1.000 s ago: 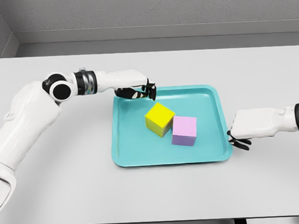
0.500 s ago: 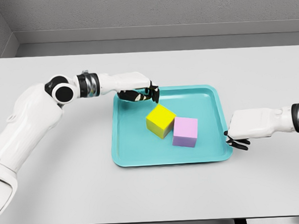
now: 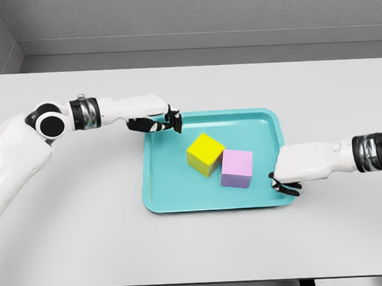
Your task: Push two cubes
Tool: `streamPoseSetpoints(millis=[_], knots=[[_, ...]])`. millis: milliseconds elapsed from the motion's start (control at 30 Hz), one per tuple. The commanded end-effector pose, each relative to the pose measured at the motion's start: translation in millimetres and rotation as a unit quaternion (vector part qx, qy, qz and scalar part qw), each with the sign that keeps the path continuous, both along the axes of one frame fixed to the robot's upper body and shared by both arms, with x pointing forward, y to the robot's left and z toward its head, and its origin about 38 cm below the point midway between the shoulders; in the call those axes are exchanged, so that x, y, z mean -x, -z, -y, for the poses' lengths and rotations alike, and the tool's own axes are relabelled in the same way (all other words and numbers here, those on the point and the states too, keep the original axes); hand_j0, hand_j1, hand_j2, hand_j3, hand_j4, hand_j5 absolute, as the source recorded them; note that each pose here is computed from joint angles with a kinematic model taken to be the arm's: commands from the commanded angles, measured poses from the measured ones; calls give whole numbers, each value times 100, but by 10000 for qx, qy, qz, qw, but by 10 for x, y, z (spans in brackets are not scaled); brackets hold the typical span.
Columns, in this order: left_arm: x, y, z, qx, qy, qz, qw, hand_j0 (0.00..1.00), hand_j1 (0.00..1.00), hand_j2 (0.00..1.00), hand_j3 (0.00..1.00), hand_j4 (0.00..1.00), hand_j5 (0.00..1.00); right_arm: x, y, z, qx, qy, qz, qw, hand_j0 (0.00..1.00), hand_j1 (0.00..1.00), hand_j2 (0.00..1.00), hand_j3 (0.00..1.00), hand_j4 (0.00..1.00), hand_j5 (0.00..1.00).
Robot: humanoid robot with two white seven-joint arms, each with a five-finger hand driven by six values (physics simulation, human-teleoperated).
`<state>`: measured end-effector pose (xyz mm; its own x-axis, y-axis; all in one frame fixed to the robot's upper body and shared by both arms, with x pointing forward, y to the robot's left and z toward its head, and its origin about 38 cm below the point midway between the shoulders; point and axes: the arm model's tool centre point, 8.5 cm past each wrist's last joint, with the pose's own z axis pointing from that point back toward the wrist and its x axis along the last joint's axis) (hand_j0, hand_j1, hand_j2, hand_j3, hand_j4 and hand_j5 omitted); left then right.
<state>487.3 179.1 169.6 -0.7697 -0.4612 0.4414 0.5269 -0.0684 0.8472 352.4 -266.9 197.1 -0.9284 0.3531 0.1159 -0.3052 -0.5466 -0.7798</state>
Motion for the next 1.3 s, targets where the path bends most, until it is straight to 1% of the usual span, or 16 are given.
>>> streamPoseSetpoints(millis=[0, 33, 133, 200, 267, 333, 400, 467, 567, 633, 667, 800, 900, 1033, 1267], knots=[[57, 93, 95, -83, 145, -105, 9998, 46, 46, 46, 46, 46, 46, 28, 72, -79, -43, -83, -113, 9999, 0, 0, 0, 0, 0, 0], [66, 116, 110, -105, 167, -128, 9997, 46, 46, 46, 46, 46, 46, 21, 61, -86, -46, -93, -98, 9999, 0, 0, 0, 0, 0, 0], [62, 101, 109, -149, 178, -86, 9997, 46, 46, 46, 46, 46, 46, 19, 72, -166, -97, -180, -114, 9997, 0, 0, 0, 0, 0, 0], [53, 86, 85, -139, 149, -71, 9998, 46, 46, 46, 46, 46, 46, 15, 84, -160, -85, -169, -135, 9997, 0, 0, 0, 0, 0, 0], [38, 62, 39, -145, 103, -48, 9998, 46, 46, 46, 46, 46, 46, -5, 110, -128, -53, -111, -160, 9998, 0, 0, 0, 0, 0, 0], [-7, -14, -42, -63, -24, 22, 10000, 46, 46, 46, 46, 46, 46, -40, 151, -68, -10, 3, -199, 9998, 0, 0, 0, 0, 0, 0], [-20, -28, -116, -86, -93, 36, 9999, 46, 46, 46, 46, 46, 46, -114, 182, 30, 48, 188, -222, 9996, 0, 0, 0, 0, 0, 0], [-32, -56, -134, -66, -120, 62, 9999, 46, 46, 46, 46, 46, 46, -114, 229, -117, -57, 56, -247, 9997, 0, 0, 0, 0, 0, 0], [-39, -70, -176, -55, -165, 73, 9998, 46, 46, 46, 46, 46, 46, -81, 312, -238, -79, -93, -360, 9993, 0, 0, 0, 0, 0, 0], [-47, -83, -188, -36, -189, 83, 9998, 46, 46, 46, 46, 46, 46, -73, 336, -297, -101, -158, -379, 9991, 0, 0, 0, 0, 0, 0], [-47, -83, -188, -36, -189, 83, 9998, 46, 46, 46, 46, 46, 46, -83, 321, -311, -111, -170, -357, 9992, 0, 0, 0, 0, 0, 0], [-47, -83, -188, -36, -189, 83, 9998, 46, 46, 46, 46, 46, 46, -187, 390, -187, -30, 86, -415, 9991, 0, 0, 0, 0, 0, 0], [-47, -83, -188, -36, -189, 83, 9998, 46, 46, 46, 46, 46, 46, -221, 435, -213, -57, 121, -453, 9989, 0, 0, 0, 0, 0, 0], [-47, -83, -188, -36, -189, 83, 9998, 46, 46, 46, 46, 46, 46, -258, 440, -272, -111, 105, -447, 9989, 0, 0, 0, 0, 0, 0], [-47, -82, -188, -43, -188, 86, 9998, 46, 46, 46, 46, 46, 46, -228, 483, -336, -104, 15, -501, 9987, 0, 0, 0, 0, 0, 0]])
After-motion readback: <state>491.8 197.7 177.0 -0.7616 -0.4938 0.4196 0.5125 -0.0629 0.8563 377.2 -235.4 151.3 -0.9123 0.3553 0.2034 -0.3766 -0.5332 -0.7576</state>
